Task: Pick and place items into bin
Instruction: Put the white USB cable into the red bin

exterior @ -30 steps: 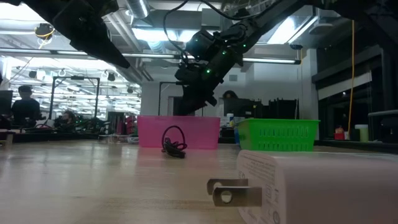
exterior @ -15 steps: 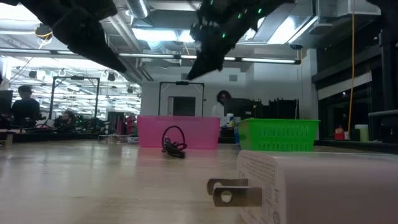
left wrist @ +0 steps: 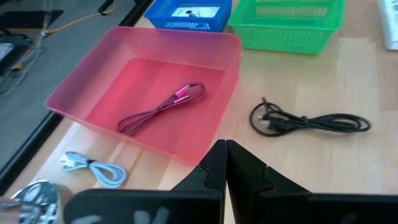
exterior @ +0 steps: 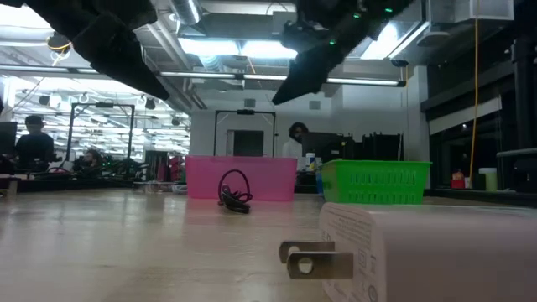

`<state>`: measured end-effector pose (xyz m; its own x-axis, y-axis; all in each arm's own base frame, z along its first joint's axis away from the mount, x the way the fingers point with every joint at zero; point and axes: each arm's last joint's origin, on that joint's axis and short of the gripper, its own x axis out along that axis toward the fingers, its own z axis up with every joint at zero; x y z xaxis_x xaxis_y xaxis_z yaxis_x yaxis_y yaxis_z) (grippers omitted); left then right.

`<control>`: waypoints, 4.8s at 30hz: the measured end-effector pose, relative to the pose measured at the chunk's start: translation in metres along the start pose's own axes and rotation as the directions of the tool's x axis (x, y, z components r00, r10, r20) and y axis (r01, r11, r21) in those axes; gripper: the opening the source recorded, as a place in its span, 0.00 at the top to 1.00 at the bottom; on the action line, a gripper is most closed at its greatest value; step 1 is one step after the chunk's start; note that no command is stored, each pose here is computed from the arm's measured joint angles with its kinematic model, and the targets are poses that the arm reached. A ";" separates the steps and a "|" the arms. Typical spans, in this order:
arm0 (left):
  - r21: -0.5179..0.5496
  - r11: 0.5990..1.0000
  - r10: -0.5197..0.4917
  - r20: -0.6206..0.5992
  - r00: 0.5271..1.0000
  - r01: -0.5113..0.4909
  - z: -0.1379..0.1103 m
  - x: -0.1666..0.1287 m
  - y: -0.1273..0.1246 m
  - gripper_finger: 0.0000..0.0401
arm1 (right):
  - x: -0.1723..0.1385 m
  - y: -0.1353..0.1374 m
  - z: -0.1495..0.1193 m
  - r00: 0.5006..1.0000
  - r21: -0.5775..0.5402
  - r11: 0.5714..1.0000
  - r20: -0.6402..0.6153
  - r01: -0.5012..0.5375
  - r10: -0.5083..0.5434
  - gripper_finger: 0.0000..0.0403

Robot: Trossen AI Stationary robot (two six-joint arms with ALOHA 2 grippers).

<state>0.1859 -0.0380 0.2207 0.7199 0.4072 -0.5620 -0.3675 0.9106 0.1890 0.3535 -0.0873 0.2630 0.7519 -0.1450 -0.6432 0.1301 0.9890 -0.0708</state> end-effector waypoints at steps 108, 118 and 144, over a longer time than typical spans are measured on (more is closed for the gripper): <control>-0.435 0.809 0.162 -0.482 0.861 -0.395 -0.051 0.143 0.116 0.48 | -0.020 0.116 -0.116 0.883 -0.091 0.979 0.423 -0.184 0.205 1.00; -0.416 0.822 0.203 -0.423 0.883 -0.388 -0.050 0.155 0.116 0.48 | -0.020 0.116 -0.116 0.883 -0.089 0.979 0.422 -0.185 0.206 1.00; -0.385 0.832 0.183 -0.488 0.854 -0.398 -0.056 0.151 0.121 0.96 | -0.020 0.116 -0.116 0.883 -0.088 0.978 0.422 -0.187 0.206 1.00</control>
<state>0.2177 0.1297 0.1138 0.2600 0.4795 -0.8381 -0.8196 0.5686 0.0710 0.2786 0.0343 0.1786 0.9634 0.0633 -0.2606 -0.0701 0.9974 -0.0168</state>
